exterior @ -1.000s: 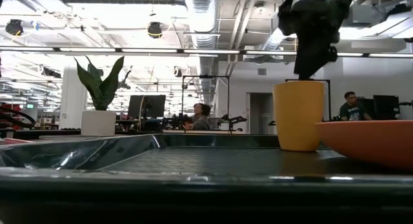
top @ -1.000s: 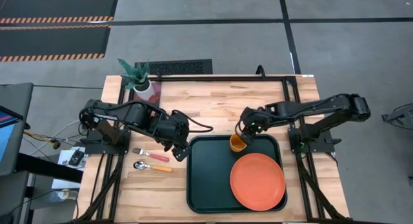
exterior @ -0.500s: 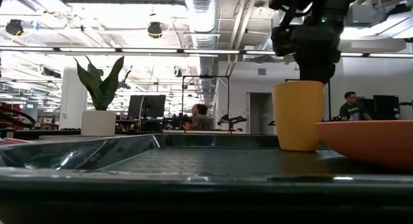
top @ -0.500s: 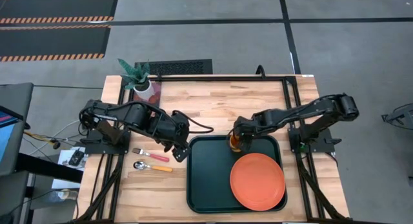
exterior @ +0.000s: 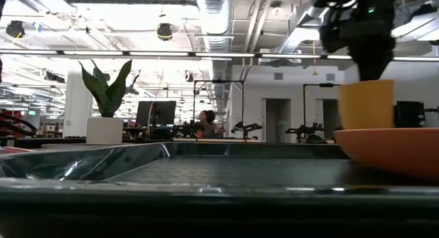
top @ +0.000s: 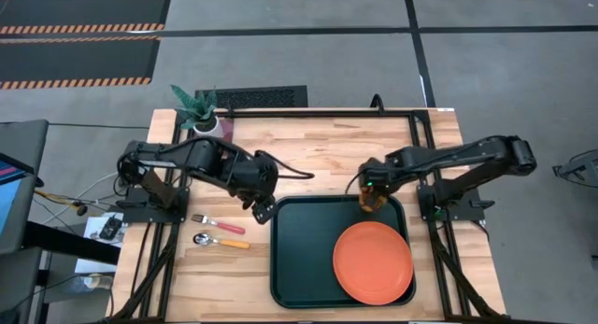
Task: Pick and place plate/cup/fork/spoon on tray
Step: Put the yellow cup above the orange plate on the black tray
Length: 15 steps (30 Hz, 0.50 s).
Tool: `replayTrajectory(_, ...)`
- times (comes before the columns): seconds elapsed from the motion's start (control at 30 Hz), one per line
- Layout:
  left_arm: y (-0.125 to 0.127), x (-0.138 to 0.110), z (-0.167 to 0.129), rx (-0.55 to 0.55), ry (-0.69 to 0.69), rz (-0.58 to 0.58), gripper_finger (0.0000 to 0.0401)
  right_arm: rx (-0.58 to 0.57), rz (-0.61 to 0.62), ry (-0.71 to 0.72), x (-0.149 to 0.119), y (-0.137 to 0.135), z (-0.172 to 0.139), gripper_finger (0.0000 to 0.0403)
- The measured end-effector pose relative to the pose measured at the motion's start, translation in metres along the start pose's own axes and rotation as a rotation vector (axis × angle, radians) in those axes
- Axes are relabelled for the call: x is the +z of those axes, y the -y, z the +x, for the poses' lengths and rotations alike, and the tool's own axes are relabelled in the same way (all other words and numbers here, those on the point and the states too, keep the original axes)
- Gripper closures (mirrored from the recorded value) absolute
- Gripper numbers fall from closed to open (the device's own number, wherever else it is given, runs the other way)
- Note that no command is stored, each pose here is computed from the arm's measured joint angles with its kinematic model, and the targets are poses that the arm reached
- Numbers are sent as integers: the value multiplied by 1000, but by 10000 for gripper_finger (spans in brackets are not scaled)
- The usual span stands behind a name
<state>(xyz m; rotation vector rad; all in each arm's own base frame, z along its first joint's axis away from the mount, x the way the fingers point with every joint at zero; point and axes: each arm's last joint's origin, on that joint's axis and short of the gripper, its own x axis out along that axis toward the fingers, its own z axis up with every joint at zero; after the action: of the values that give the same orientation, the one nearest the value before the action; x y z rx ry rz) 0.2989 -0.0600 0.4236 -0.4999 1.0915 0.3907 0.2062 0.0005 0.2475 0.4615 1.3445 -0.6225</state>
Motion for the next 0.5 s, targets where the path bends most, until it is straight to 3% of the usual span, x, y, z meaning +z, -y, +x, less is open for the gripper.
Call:
replayTrajectory(0.17,-10,12,2,-12,5,48,161,9,90,56,-15,13,-16,391)
replayTrajectory(0.5,-23,27,5,-55,3,101,161,48,238,22,-62,20,1,387)
